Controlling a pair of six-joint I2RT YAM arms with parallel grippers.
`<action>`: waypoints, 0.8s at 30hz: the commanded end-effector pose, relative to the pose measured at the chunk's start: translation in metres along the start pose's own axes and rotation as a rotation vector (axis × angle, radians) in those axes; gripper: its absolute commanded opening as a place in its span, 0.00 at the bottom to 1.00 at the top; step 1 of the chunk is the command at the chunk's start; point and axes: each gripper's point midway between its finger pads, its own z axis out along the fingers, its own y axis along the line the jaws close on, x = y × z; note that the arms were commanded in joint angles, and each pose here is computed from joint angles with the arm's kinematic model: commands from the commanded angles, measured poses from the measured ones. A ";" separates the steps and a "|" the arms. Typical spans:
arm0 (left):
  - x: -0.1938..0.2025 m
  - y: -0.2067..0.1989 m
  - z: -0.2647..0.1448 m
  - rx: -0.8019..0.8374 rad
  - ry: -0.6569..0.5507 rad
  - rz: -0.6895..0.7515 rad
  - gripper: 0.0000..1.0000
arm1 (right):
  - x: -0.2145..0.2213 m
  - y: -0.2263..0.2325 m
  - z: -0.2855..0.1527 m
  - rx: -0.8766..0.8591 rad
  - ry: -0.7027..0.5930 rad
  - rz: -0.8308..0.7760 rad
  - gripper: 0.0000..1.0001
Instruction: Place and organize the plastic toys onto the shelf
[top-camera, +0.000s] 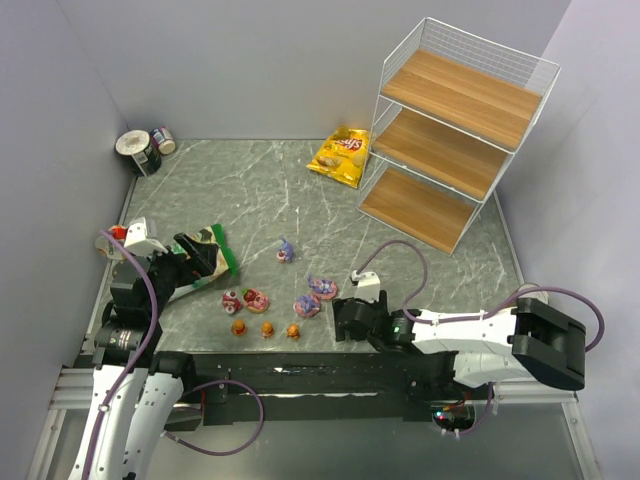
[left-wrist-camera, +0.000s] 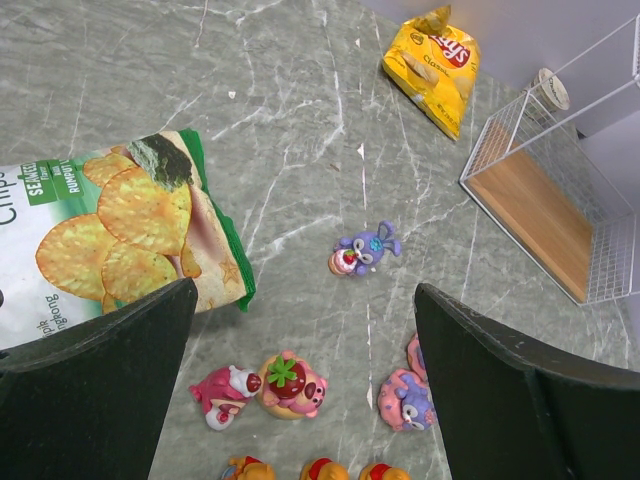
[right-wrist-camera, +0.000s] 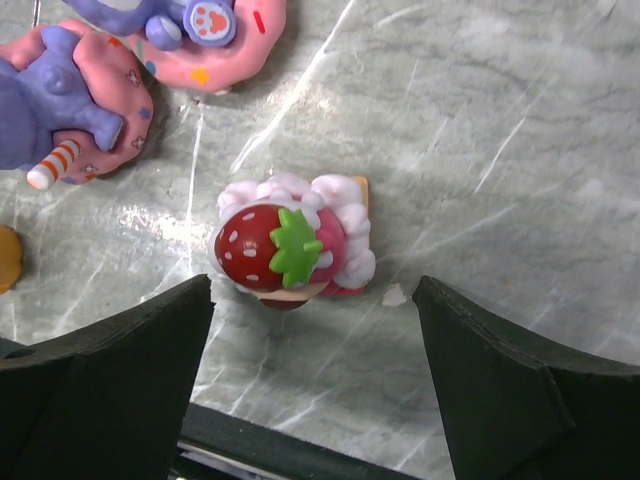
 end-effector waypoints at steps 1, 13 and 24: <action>-0.012 -0.003 -0.001 0.004 -0.045 -0.011 0.96 | -0.024 0.003 0.003 0.012 -0.076 -0.029 0.88; -0.012 -0.003 -0.001 0.003 -0.045 -0.013 0.96 | -0.030 0.014 0.010 -0.015 -0.093 -0.065 0.70; -0.013 -0.004 -0.003 0.005 -0.051 -0.013 0.96 | -0.047 0.009 0.002 0.008 -0.141 -0.038 0.33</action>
